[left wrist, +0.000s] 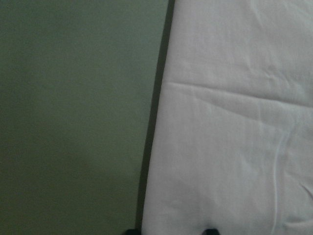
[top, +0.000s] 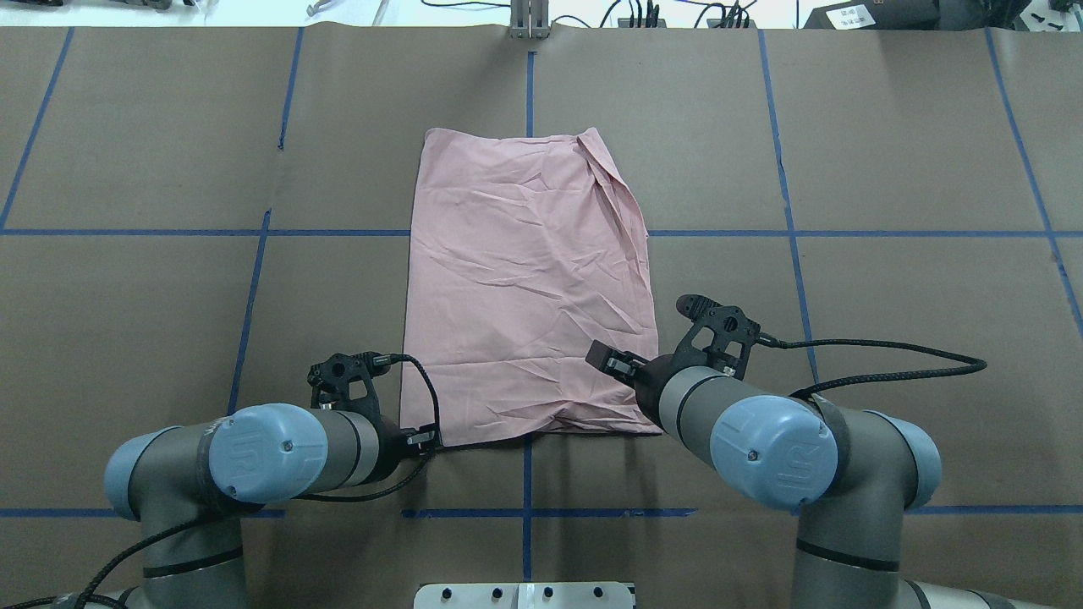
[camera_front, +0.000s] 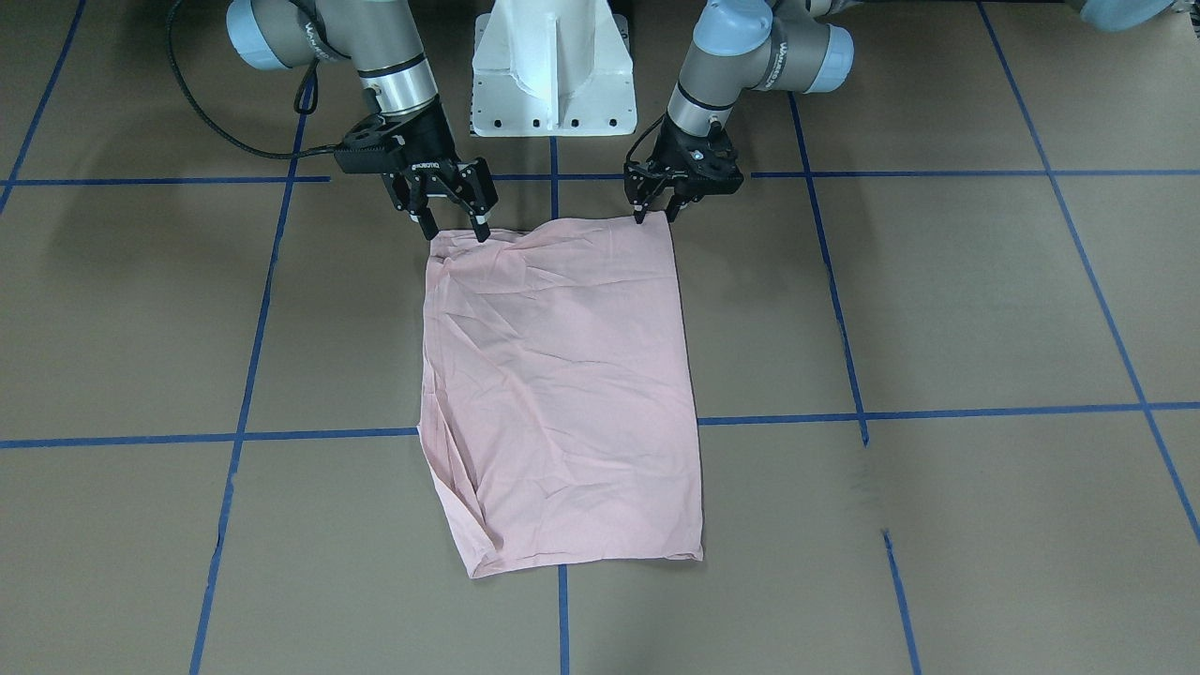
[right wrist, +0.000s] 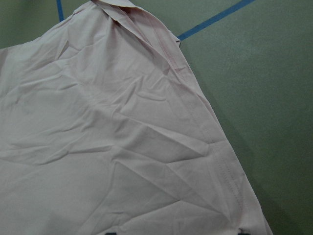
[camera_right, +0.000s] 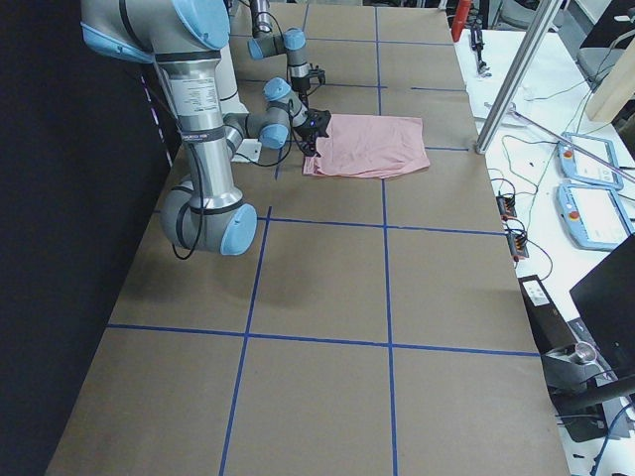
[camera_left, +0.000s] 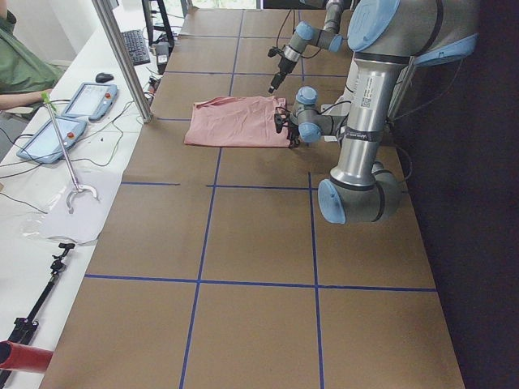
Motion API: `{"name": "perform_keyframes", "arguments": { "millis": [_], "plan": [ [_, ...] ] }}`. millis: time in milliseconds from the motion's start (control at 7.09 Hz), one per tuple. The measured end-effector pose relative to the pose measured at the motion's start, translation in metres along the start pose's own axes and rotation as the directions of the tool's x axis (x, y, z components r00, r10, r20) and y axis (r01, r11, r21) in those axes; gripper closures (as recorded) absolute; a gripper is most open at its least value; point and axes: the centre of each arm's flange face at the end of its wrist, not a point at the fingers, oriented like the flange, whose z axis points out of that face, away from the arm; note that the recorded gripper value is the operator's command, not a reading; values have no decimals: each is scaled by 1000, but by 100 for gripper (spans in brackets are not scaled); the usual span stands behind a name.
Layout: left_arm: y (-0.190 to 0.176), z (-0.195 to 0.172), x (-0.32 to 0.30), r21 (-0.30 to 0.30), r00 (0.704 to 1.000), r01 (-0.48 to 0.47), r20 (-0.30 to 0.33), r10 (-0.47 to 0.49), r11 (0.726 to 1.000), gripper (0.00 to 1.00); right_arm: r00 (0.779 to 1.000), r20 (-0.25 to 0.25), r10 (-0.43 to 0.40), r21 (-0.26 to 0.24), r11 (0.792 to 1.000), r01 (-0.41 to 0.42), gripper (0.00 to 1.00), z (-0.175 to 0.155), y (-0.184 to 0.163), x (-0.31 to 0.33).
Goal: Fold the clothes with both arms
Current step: 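Close both grippers on the near edge corners, adjusting the right grip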
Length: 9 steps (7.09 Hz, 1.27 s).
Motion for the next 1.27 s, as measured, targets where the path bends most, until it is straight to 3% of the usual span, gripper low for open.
{"name": "perform_keyframes", "arguments": {
  "millis": [141,423,564,846,1269],
  "plan": [
    [0,0,0,0,1000,0,0,0,1000,100,1000,0,-1,-1,1000,1,14,0,1,0],
    [1,-1,3,-1,1000,0,-5,0,1000,100,1000,-4,-7,-10,1000,7,15,2,8,1],
    [1,-2,4,0,1000,0,-8,0,1000,100,1000,-6,-11,-12,1000,11,27,3,13,1],
    [1,-7,8,1,1000,-2,-20,2,1000,100,999,-21,36,-1,999,-36,30,4,29,-4],
    [0,-11,13,2,999,-1,-32,1,1000,100,980,-190,67,38,997,-60,38,21,56,-22]
  ]
}}
